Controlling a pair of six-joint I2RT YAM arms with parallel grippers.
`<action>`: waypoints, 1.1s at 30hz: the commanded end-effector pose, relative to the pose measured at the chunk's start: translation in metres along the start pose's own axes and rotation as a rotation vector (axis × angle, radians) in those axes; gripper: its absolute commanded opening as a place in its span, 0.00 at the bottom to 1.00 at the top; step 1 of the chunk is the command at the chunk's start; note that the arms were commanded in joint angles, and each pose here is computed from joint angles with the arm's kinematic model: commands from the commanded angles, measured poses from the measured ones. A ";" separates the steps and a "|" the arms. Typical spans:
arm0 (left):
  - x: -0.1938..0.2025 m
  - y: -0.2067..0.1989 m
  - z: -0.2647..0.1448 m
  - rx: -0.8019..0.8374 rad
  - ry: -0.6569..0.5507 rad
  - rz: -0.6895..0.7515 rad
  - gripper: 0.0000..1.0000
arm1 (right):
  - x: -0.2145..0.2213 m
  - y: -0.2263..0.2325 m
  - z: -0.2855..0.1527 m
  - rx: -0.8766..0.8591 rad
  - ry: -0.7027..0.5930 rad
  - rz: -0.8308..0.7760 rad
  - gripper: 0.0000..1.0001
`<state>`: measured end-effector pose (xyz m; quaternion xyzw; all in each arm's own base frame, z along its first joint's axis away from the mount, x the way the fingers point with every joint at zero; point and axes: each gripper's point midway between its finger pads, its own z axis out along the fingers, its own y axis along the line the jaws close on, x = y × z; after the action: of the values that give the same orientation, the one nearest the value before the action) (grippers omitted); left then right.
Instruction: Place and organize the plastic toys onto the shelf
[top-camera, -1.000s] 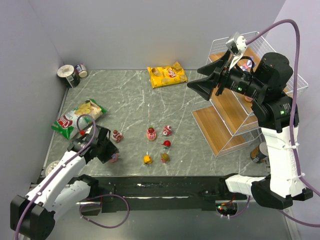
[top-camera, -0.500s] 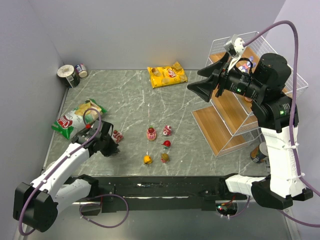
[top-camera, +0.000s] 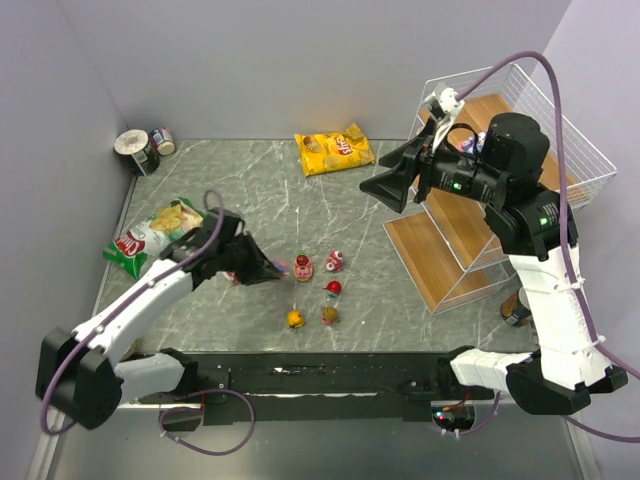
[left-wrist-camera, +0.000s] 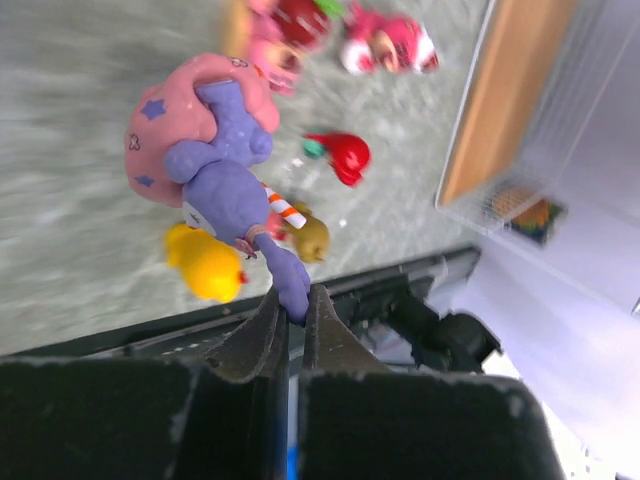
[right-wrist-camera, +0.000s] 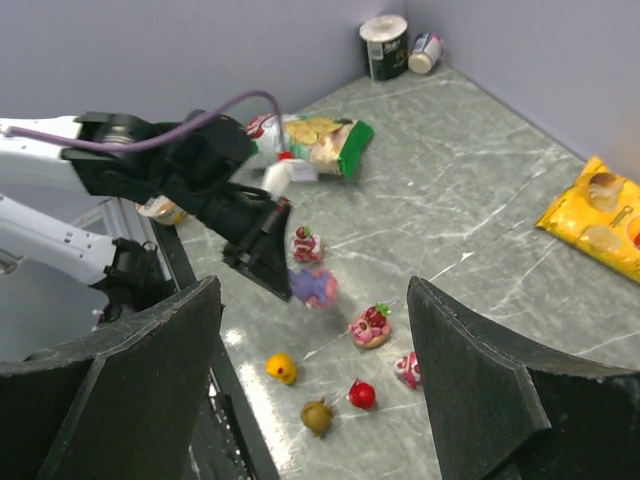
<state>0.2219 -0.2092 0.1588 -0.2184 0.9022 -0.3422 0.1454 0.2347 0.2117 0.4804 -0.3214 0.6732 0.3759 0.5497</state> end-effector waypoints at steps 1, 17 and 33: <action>0.020 -0.046 0.019 0.160 0.116 0.044 0.01 | 0.002 0.006 0.002 0.022 0.001 0.000 0.81; 0.062 -0.011 0.047 0.066 0.275 0.051 0.01 | 0.045 0.000 0.036 0.081 0.121 0.107 0.80; 0.057 -0.005 0.063 0.022 0.285 0.145 0.48 | 0.071 0.019 0.052 0.035 0.221 0.086 0.77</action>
<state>0.1861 -0.2643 0.0905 -0.1306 0.9295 -0.3447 0.0148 0.2393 0.2547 0.4101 -0.2899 0.7562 0.3534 0.4682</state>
